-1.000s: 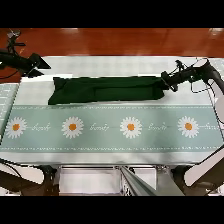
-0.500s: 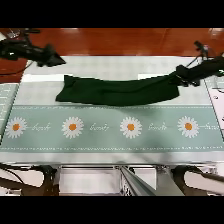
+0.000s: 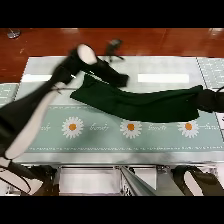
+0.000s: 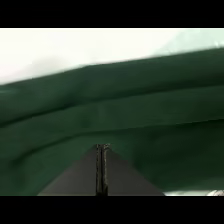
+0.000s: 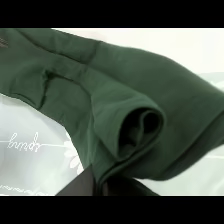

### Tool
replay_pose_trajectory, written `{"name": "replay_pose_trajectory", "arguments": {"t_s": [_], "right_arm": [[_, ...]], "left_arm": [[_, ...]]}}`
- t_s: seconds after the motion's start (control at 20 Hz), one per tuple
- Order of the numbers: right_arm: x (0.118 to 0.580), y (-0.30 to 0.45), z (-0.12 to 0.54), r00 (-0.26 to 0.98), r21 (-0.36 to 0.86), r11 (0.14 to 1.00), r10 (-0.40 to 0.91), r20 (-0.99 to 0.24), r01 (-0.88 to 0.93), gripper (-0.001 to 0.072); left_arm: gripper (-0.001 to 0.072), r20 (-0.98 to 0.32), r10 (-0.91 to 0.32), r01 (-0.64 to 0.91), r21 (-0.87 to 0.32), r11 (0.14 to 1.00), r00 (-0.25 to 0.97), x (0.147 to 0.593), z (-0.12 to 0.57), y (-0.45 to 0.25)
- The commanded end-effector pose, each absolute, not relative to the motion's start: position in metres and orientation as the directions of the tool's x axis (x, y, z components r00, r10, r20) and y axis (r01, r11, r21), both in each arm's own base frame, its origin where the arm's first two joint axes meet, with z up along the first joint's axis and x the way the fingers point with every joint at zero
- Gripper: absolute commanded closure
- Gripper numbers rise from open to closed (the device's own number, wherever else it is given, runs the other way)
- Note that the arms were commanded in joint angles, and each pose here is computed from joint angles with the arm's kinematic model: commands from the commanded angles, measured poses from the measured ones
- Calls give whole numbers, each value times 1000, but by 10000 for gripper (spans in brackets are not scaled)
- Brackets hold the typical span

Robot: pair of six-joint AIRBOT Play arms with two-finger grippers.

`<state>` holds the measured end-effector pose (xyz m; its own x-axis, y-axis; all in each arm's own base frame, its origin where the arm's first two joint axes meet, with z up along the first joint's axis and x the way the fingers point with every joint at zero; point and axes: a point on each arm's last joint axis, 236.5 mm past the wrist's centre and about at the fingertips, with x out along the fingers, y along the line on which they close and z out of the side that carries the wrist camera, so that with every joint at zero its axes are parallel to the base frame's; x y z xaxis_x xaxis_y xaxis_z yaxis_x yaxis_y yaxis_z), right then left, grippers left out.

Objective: Fold the shirts.

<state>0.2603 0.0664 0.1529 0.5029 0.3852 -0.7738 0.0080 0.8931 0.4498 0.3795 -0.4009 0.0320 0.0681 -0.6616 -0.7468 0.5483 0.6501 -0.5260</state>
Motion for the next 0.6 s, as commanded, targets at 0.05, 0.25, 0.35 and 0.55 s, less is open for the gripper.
{"name": "replay_pose_trajectory", "arguments": {"t_s": [0.05, 0.25, 0.35, 0.55], "right_arm": [[246, 71, 158, 510, 457, 890, 391, -766, 4, 677], [254, 79, 168, 541, 500, 866, 429, -724, -18, 676], [256, 82, 169, 542, 513, 858, 441, -715, -23, 676], [255, 85, 167, 524, 516, 856, 455, -720, -34, 676]], "left_arm": [[690, -788, -610, 563, -541, 625, -81, 301, -31, -474], [689, -736, -633, 516, -648, 560, -238, 229, -60, -525], [690, -723, -627, 524, -669, 528, -292, 202, -64, -536], [689, -707, -668, 483, -680, 552, -232, 258, -24, -499]]}}
